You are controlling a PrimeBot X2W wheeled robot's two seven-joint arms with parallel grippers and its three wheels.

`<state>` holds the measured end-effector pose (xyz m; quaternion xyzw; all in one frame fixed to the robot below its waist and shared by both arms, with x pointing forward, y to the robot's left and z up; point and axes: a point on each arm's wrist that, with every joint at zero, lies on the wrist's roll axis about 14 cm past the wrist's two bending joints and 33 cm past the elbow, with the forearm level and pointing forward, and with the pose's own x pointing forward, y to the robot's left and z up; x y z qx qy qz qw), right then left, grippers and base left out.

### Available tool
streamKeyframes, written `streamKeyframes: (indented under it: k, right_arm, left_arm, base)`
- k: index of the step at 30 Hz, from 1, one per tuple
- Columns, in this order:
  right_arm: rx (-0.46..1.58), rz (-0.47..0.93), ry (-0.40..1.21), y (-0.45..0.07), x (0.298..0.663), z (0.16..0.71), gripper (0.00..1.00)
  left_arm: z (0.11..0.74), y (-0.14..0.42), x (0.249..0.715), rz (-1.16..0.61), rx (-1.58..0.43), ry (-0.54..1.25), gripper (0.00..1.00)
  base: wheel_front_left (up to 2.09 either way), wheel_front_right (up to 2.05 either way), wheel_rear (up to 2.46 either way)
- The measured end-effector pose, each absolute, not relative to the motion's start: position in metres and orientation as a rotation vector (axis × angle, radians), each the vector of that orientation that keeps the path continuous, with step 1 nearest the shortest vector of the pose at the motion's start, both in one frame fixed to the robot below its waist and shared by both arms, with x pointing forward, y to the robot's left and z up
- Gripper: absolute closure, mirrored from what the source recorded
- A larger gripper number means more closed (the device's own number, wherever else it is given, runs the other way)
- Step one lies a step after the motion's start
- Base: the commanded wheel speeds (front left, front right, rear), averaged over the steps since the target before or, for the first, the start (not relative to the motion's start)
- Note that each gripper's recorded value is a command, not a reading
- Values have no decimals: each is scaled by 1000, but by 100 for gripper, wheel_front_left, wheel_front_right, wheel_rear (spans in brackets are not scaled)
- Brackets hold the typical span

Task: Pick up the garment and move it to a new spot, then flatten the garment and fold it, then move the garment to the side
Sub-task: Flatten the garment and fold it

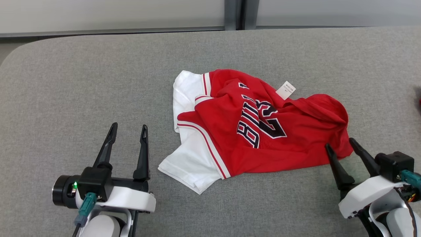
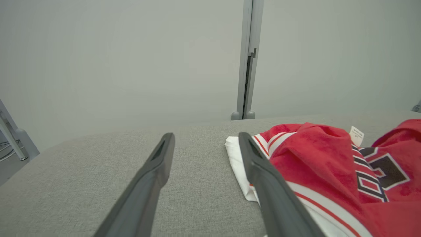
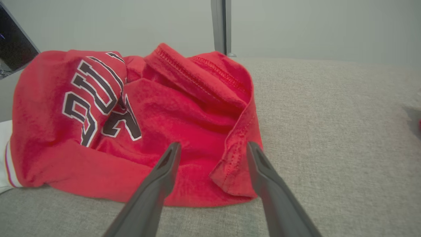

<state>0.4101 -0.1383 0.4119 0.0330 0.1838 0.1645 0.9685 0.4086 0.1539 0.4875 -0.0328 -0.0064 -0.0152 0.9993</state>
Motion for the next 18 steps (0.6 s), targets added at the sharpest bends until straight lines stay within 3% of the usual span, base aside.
streamKeyframes:
  k: [1,2,3,4,14,16,17,18]
  right_arm:
    - [60,328,380,-140,414,408,0]
    - [50,321,390,-142,417,404,25]
    - [43,315,399,-144,419,400,91]
    - [44,311,401,-144,421,397,100]
    - [137,167,328,-181,441,405,100]
    - [177,121,323,-192,444,404,24]
    - [194,100,317,-197,445,404,0]
    - [206,80,312,-202,446,404,0]
  left_arm:
    - [485,154,410,-29,-66,-6,0]
    - [485,154,412,-27,-68,-8,0]
    - [484,154,413,-25,-69,-8,0]
    - [483,155,414,-22,-68,-7,0]
    - [477,155,422,-22,-64,2,0]
    - [476,153,424,-28,-63,2,0]
    - [476,152,425,-31,-62,1,0]
    - [477,151,427,-34,-61,-1,0]
  base:
    - [0,0,0]
    - [0,0,0]
    - [0,0,0]
    - [0,0,0]
    - [0,0,0]
    - [0,0,0]
    - [0,0,0]
    - [0,0,0]
